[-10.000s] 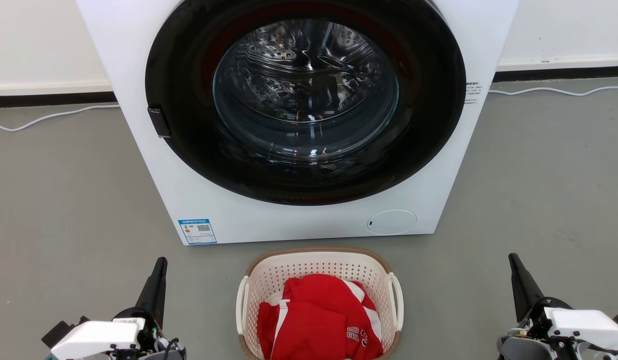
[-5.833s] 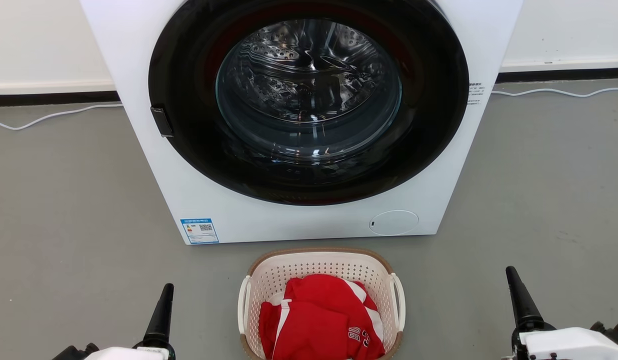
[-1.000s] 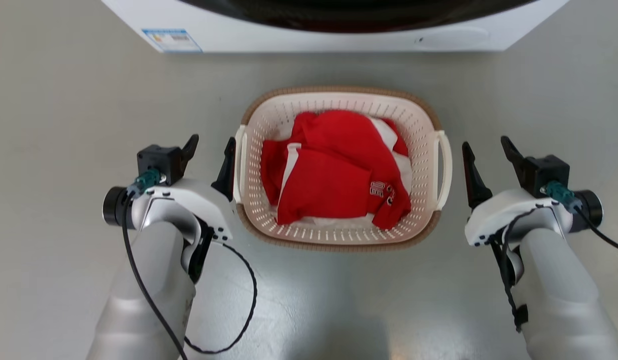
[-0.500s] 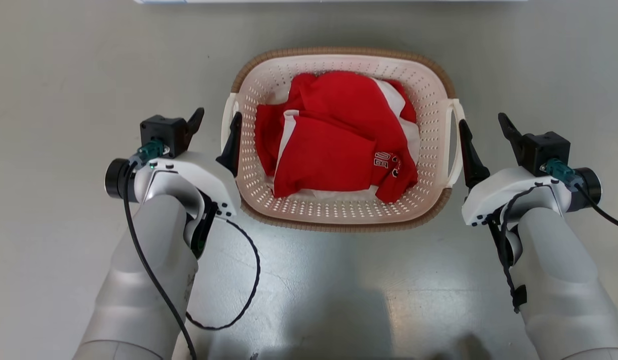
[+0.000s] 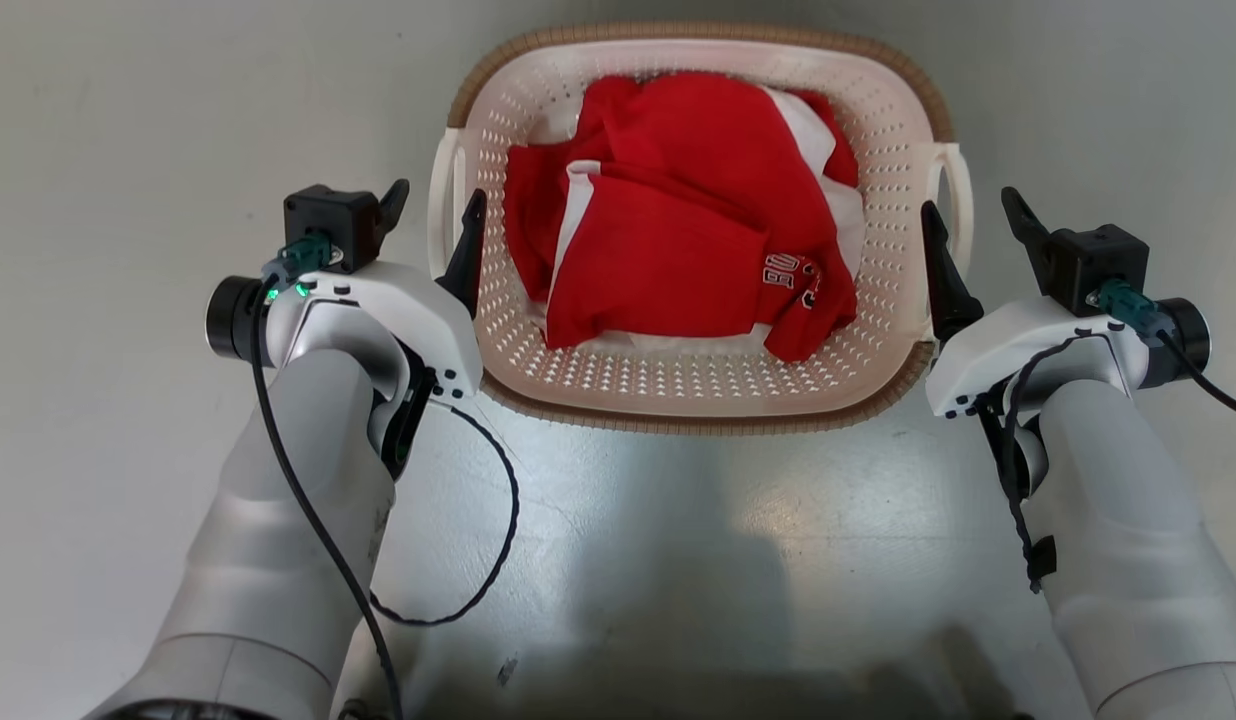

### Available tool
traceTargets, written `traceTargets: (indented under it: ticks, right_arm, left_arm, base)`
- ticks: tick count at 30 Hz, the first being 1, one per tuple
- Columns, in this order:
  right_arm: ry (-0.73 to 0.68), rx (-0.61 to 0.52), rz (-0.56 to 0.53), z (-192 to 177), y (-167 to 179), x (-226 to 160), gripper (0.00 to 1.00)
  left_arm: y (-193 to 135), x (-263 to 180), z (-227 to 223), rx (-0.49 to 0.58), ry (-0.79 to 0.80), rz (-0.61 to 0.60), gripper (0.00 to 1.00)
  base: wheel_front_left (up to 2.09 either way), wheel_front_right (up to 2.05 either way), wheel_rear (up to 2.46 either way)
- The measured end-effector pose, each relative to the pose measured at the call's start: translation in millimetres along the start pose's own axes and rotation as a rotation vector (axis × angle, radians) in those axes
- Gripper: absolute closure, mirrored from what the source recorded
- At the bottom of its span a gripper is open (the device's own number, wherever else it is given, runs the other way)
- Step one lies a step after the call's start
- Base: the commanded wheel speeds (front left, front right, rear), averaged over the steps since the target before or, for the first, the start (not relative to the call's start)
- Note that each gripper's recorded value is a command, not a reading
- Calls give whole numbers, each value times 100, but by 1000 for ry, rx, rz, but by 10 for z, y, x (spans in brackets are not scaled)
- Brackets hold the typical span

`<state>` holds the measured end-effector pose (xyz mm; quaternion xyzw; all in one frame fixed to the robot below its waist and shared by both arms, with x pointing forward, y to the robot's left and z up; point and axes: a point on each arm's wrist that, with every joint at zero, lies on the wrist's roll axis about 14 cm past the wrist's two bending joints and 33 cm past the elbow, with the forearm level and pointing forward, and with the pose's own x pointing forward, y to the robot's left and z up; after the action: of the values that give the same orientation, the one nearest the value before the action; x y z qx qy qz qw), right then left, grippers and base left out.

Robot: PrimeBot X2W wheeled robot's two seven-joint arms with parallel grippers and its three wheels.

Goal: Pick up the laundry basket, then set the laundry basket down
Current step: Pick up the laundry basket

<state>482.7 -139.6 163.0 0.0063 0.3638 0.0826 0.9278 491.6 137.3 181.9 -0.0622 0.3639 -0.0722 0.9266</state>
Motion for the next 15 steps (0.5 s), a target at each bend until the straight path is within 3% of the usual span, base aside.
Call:
traceTargets:
  ticks: [15]
  right_arm:
    - [113, 21, 51, -383, 168, 200, 0]
  left_arm:
    - [54, 162, -322, 38, 121, -8, 0]
  base:
    - [0, 0, 0]
